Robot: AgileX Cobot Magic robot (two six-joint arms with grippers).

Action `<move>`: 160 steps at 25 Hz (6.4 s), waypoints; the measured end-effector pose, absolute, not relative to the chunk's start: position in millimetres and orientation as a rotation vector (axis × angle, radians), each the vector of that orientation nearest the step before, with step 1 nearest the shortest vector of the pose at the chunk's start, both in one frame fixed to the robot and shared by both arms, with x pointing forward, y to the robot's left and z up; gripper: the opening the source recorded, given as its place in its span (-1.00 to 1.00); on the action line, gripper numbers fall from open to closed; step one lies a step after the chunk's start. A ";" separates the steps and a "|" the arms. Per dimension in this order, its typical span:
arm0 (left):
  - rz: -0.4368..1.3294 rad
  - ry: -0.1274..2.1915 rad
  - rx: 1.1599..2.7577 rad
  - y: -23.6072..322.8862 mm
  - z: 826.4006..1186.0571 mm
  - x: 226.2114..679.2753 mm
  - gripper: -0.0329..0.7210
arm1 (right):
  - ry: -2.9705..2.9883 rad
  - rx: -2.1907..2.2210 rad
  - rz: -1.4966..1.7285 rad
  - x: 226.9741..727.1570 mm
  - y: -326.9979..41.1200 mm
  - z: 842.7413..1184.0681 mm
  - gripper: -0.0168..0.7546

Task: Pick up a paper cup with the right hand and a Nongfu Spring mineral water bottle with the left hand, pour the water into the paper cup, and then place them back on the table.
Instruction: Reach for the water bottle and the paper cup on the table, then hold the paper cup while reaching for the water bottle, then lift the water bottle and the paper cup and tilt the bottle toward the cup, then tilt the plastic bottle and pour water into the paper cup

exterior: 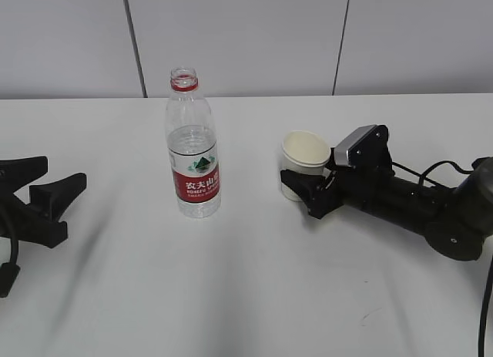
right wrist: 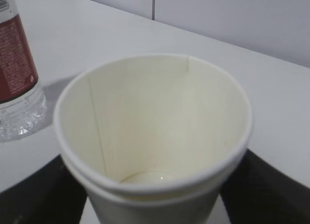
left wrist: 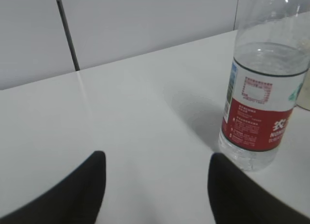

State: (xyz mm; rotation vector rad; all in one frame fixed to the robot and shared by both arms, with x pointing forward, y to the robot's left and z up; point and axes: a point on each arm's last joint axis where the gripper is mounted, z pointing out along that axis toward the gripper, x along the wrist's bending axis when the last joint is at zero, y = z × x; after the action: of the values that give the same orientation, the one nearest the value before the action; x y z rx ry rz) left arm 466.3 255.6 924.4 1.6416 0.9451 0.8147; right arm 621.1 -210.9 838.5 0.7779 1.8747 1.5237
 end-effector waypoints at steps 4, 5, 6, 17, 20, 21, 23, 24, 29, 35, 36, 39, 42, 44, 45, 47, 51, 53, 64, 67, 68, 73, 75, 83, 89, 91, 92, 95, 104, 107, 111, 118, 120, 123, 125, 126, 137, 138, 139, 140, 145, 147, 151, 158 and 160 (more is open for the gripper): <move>0.818 0.919 1.623 254.3 926.8 466.3 0.21 | 1.873 0.785 1.528 621.1 -210.9 838.5 0.39; 0.816 0.910 1.619 253.7 926.9 466.3 0.21 | 1.875 0.783 1.529 621.0 -210.7 838.5 0.36; 0.812 0.904 1.618 253.2 926.4 466.4 0.21 | 1.879 0.778 1.530 620.7 -210.5 838.4 0.34; 0.656 0.868 1.719 243.7 892.8 475.6 0.21 | 1.910 0.729 1.548 618.0 -207.6 838.2 0.32; 0.639 0.830 1.730 240.8 890.3 484.2 0.22 | 1.912 0.727 1.549 617.9 -207.4 838.2 0.31; 0.636 0.824 1.724 240.2 890.8 487.6 0.25 | 1.912 0.727 1.549 617.9 -207.4 838.2 0.31; 0.613 0.844 1.700 239.5 890.9 493.6 0.33 | 1.913 0.726 1.549 617.8 -207.4 838.2 0.31; 0.596 0.859 1.683 239.1 891.1 497.2 0.40 | 1.913 0.726 1.549 617.8 -207.4 838.2 0.31; 0.541 0.863 1.663 229.5 886.2 511.1 0.65 | 1.913 0.726 1.549 617.8 -207.4 838.2 0.31; 0.509 0.728 1.664 196.2 889.4 529.6 0.68 | 1.913 0.724 1.551 617.7 -207.2 838.3 0.31; 0.505 0.716 1.664 191.6 888.5 532.3 0.68 | 1.913 0.724 1.551 617.7 -207.2 838.3 0.31; 0.500 0.681 1.659 180.5 887.0 541.7 0.68 | 1.913 0.724 1.551 617.7 -207.2 838.3 0.31; 0.497 0.655 1.654 172.6 886.1 548.9 0.68 | 1.913 0.724 1.551 617.7 -207.2 838.3 0.30; 0.492 0.649 1.649 169.0 884.4 553.6 0.68 | 1.913 0.724 1.551 617.7 -207.2 838.3 0.30; 0.488 0.652 1.646 167.9 882.5 556.7 0.68 | 1.913 0.724 1.551 617.7 -207.2 838.3 0.30; 0.479 0.661 1.643 166.4 877.4 562.3 0.68 | 1.913 0.724 1.551 617.7 -207.2 838.3 0.30; 0.472 0.662 1.639 164.0 872.4 570.6 0.68 | 1.913 0.724 1.551 617.7 -207.2 838.3 0.30; 0.469 0.657 1.635 162.9 872.3 573.6 0.68 | 1.914 0.722 1.552 617.6 -207.1 838.3 0.30; 0.410 0.685 1.647 146.3 855.3 569.2 0.65 | 1.923 0.709 1.557 616.9 -206.4 838.2 0.30; 0.421 0.713 1.638 147.2 854.5 570.6 0.64 | 1.926 0.705 1.558 616.7 -206.2 838.1 0.30; 0.431 0.731 1.627 147.9 854.8 571.7 0.64 | 1.926 0.705 1.558 616.7 -206.2 838.1 0.30; 0.456 0.775 1.601 150.3 855.4 574.6 0.44 | 1.927 0.704 1.558 616.6 -206.1 838.1 0.30; 0.458 0.778 1.598 150.5 855.5 574.9 0.27 | 1.927 0.704 1.558 616.6 -206.1 838.1 0.30; 0.512 0.717 1.632 150.4 855.7 574.9 -0.08 | 1.974 0.651 1.585 612.8 -202.5 839.5 0.30; 0.554 0.651 1.662 149.6 856.8 574.3 -0.08 | 2.036 0.543 1.618 608.3 -197.3 857.5 0.30; 0.593 0.614 1.693 149.9 860.2 574.7 -0.08 | 2.060 0.501 1.622 606.3 -195.8 860.8 0.30; 0.610 0.600 1.705 150.0 862.7 575.0 -0.08 | 2.069 0.490 1.625 605.5 -195.3 861.9 0.30; 0.655 0.564 1.718 150.4 873.9 576.1 -0.08 | 2.086 0.469 1.629 604.0 -194.4 863.3 0.30; 0.876 0.396 1.807 154.4 905.1 578.7 -0.08 | 2.120 0.414 1.660 600.8 -191.7 875.6 0.30; 0.953 0.363 1.813 156.6 911.1 580.2 -0.08 | 2.159 0.386 1.676 600.1 -189.9 876.0 0.30; 1.054 0.335 1.835 160.4 912.5 583.0 -0.08 | 2.213 0.350 1.704 601.3 -187.3 878.5 0.30; 1.184 0.229 1.883 162.9 912.9 584.9 -0.08 | 2.260 0.356 1.741 601.4 -184.8 884.3 0.30; 1.218 0.198 1.896 163.5 913.0 585.3 -0.08 | 2.262 0.348 1.747 600.7 -183.0 888.3 0.30; 1.263 0.152 1.913 164.1 913.1 585.7 -0.08 | 2.273 0.308 1.758 597.8 -174.5 892.6 0.30; 1.292 0.119 1.924 164.4 913.2 585.9 -0.08 | 2.279 0.284 1.762 596.5 -168.9 894.0 0.30; 1.306 0.104 1.929 164.5 913.3 586.1 -0.08 | 2.284 0.274 1.755 597.3 -166.6 894.5 0.30; 1.465 -0.026 1.947 167.1 916.4 588.2 -0.08 | 2.323 0.293 1.673 599.2 -163.5 890.8 0.30; 1.476 -0.042 1.950 167.1 916.5 588.2 -0.08 | 2.324 0.294 1.671 599.1 -162.9 890.6 0.30; 1.488 -0.060 1.954 167.1 916.5 588.2 -0.08 | 2.326 0.285 1.674 598.6 -160.4 891.0 0.30; 1.496 -0.073 1.957 167.1 916.5 588.2 -0.08 | 2.326 0.278 1.677 598.5 -158.6 891.5 0.30; 1.535 -0.132 1.969 167.1 916.6 588.2 -0.08 | 2.316 0.289 1.689 598.0 -153.6 892.4 0.30; 1.563 -0.176 1.977 167.1 916.7 588.2 -0.08 | 2.316 0.291 1.687 598.1 -153.7 892.3 0.30; 1.594 -0.213 1.979 167.2 917.3 588.4 -0.08 | 2.315 0.293 1.688 598.1 -153.7 892.3 0.30; 1.624 -0.211 1.982 168.7 918.0 589.4 -0.08 | 2.322 0.283 1.685 597.5 -153.6 892.0 0.30; 1.626 -0.204 1.983 169.1 918.1 589.6 -0.08 | 2.325 0.279 1.682 597.3 -153.7 892.5 0.30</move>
State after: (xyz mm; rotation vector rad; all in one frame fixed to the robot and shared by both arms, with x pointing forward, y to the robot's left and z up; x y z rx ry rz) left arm 589.6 169.1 918.1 1.9828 -0.2042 1.6260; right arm 597.3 -153.7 892.5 0.2787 2.3251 1.6825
